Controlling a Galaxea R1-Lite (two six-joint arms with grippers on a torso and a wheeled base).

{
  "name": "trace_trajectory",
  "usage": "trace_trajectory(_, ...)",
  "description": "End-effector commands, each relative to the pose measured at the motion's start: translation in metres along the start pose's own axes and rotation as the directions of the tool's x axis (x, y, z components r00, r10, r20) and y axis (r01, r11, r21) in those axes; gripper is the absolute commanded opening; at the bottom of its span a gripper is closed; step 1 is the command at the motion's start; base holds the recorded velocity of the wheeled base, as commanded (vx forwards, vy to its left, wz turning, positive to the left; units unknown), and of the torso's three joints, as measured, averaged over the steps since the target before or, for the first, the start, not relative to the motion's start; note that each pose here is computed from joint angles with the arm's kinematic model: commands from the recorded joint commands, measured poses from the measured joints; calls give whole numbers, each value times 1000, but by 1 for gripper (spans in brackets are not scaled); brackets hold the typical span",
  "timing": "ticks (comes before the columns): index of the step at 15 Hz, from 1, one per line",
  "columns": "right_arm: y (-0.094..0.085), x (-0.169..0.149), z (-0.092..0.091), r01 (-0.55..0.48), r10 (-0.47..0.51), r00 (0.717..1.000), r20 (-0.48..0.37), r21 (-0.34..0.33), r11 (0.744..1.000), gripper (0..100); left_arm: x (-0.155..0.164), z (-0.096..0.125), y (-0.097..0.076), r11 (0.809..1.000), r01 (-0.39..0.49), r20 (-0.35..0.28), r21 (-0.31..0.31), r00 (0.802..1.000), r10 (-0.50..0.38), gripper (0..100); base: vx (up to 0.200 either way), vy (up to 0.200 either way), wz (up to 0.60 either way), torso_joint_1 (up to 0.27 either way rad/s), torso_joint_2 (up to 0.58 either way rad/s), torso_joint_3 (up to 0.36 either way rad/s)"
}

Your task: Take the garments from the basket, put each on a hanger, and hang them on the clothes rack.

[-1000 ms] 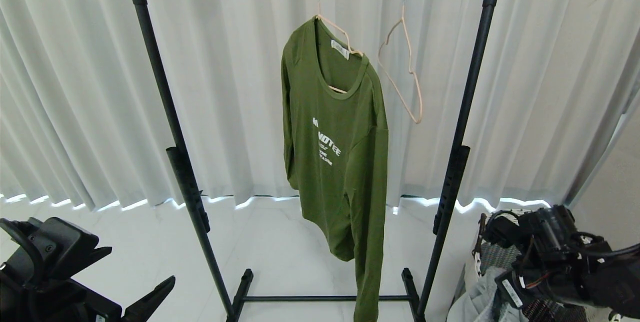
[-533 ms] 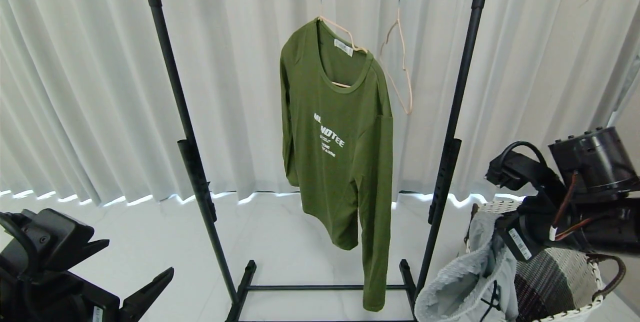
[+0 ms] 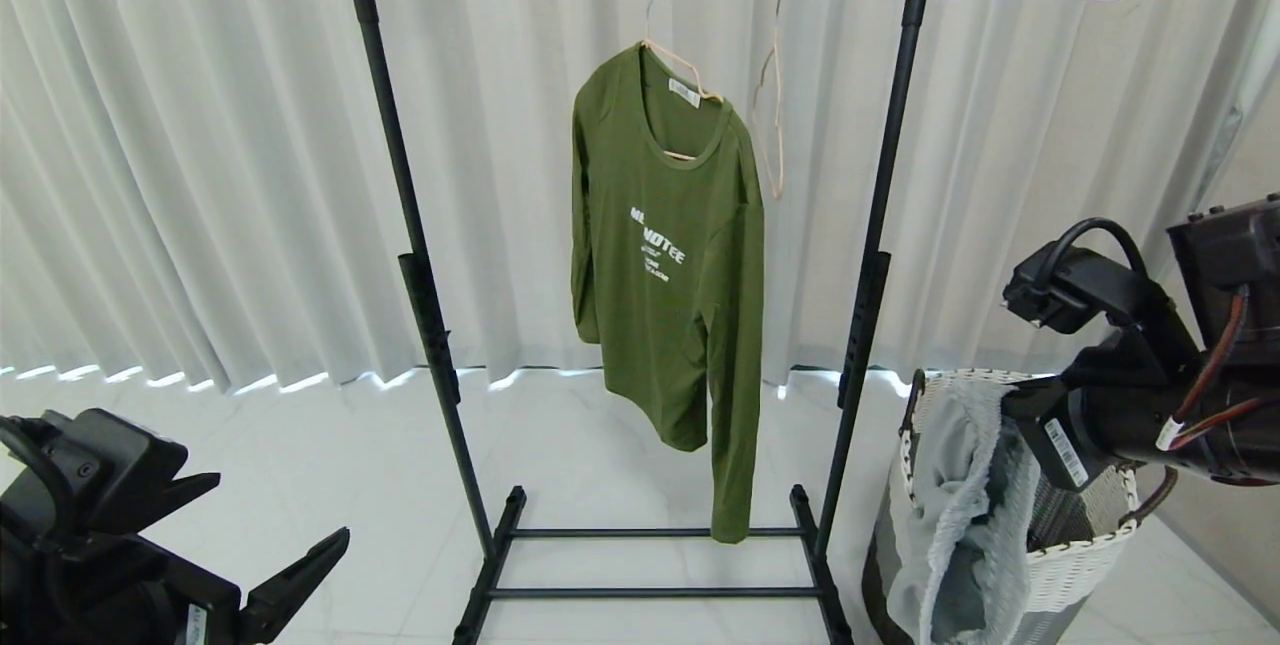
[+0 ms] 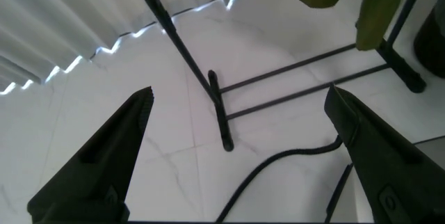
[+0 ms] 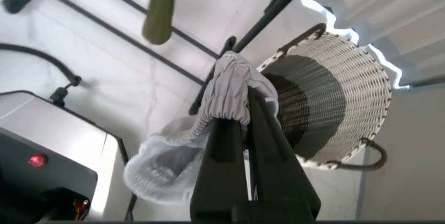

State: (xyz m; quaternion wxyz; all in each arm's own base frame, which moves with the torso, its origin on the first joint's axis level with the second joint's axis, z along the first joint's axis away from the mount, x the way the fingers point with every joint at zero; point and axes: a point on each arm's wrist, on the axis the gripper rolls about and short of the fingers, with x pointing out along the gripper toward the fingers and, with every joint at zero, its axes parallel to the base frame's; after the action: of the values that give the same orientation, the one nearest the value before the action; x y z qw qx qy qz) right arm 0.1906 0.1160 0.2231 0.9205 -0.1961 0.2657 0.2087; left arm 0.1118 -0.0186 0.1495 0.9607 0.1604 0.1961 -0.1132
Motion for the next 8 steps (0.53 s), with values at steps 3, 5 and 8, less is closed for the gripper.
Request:
trace_trajectory(3, 9, -2, 6, -34, 35, 999, 24, -23, 999, 0, 0, 1, -2, 1000, 25, 8, 12, 1000, -25, 100, -67, 0, 0, 2, 2, -1)
trace_trajectory(5, 17, -5, 12, -64, 66, 997, 49, -38, 997, 0, 0, 10, -13, 992, 124, 49, 31, 991, -126, 100, 0, 0, 0, 0, 0, 0)
trace_trajectory(8, 30, -14, 29, -114, 117, 986, 115, -36, 993, 0, 7, 37, -44, 935, 355, 90, -7, 931, -353, 100, 0, 0, 0, 0, 0, 0)
